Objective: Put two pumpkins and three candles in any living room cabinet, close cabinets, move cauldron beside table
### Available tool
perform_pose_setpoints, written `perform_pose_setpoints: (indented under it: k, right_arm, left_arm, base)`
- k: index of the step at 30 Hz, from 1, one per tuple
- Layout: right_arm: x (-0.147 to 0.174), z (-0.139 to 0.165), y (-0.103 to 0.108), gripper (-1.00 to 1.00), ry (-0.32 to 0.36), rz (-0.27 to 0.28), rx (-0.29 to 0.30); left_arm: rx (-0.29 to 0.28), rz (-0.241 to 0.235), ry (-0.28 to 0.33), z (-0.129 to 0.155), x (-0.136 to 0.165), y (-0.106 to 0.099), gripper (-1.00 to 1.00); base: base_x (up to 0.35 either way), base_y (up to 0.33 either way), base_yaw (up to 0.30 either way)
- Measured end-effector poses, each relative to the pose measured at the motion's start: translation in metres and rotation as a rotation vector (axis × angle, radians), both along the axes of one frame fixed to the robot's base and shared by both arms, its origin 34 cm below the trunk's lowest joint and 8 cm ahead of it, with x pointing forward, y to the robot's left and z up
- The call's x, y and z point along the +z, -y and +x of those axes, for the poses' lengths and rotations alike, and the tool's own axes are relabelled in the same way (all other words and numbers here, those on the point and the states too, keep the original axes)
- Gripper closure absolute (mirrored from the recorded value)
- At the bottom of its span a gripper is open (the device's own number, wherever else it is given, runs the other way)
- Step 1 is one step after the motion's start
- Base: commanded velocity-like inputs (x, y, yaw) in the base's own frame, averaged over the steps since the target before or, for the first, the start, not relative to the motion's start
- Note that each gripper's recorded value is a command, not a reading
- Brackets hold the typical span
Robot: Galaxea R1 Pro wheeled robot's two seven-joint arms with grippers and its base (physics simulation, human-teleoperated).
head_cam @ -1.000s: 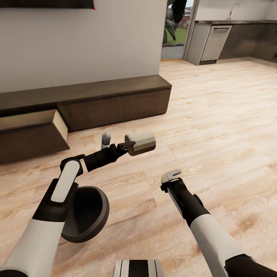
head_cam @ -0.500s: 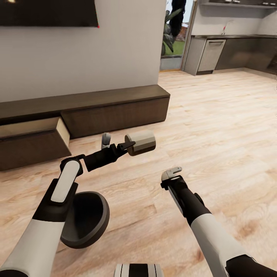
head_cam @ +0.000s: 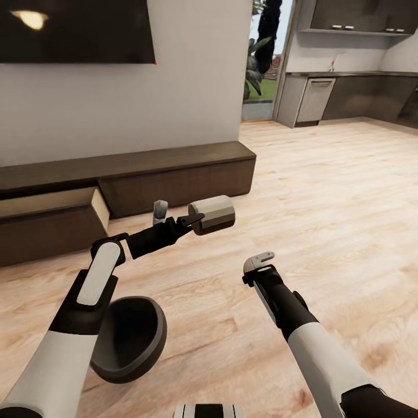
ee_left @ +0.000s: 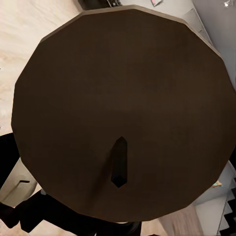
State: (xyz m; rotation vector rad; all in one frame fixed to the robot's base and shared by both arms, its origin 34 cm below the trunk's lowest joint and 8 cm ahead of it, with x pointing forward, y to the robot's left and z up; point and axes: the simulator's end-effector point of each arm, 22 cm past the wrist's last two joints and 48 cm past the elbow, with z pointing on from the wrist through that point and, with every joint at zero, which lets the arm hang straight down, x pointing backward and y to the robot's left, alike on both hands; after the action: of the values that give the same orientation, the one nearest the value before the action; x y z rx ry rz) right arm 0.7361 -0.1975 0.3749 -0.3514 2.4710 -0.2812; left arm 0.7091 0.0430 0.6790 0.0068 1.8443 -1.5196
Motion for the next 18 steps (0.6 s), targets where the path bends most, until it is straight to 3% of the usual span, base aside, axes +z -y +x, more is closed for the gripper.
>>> perform_pose_setpoints:
  k: [18]
  right_arm:
    - [0.032, 0.004, -0.001, 1.00, 0.042, 0.001, 0.001]
  left_arm:
    - [0.002, 0.005, 0.051, -0.009, 0.033, 0.000, 1.00]
  base:
    - [0.000, 0.000, 0.167]
